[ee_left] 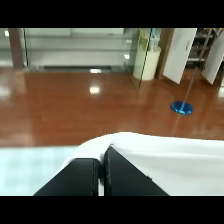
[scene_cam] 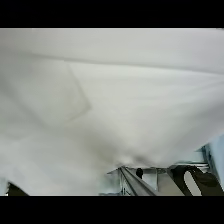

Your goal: Fold the shirts.

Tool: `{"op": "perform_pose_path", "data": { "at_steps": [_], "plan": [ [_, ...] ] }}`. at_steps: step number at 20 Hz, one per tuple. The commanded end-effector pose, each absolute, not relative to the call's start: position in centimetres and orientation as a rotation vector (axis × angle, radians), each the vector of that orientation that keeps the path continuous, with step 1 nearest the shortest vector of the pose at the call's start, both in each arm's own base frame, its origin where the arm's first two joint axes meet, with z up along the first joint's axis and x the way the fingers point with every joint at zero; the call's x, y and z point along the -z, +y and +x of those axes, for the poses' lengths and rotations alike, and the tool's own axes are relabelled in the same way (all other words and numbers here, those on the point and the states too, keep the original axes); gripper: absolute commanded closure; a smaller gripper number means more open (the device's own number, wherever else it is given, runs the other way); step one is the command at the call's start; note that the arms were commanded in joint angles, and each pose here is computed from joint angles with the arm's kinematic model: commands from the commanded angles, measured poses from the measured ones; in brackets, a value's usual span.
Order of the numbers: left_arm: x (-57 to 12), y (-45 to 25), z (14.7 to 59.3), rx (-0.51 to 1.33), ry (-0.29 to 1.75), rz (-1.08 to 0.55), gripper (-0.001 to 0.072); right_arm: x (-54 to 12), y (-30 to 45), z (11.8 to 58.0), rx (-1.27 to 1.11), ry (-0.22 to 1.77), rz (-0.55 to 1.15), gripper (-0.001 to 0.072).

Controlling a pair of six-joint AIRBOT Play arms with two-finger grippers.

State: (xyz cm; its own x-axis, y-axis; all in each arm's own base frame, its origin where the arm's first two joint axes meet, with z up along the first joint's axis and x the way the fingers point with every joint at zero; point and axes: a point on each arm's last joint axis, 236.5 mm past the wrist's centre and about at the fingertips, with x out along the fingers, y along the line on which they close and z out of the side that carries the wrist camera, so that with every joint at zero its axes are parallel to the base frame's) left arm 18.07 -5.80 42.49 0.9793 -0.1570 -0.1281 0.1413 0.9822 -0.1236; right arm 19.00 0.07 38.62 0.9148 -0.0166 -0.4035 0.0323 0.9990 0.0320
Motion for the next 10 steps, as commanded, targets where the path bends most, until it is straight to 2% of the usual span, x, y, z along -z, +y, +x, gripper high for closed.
{"op": "perform_pose_path", "data": {
  "at_steps": [1,4,7,10],
  "plan": [
    [-34.1,-4.6,21.9,0.157,0.36,-0.239,0.0686,-32.6,0.8,22.7,-0.04,0.6,0.073,0.069],
    [-24.2,-3.5,27.2,0.185,0.551,-0.41,0.0686,-26.1,2.0,29.2,-0.146,0.746,0.119,0.069],
    [-17.3,-2.9,33.1,0.203,0.589,-0.548,0.0686,-18.5,2.6,36.3,-0.216,0.884,0.198,0.069],
    [-12.8,-1.9,39.5,0.14,0.621,-0.595,0.0686,-11.9,2.4,43.8,-0.234,0.927,0.287,0.0689]
  ]
}}
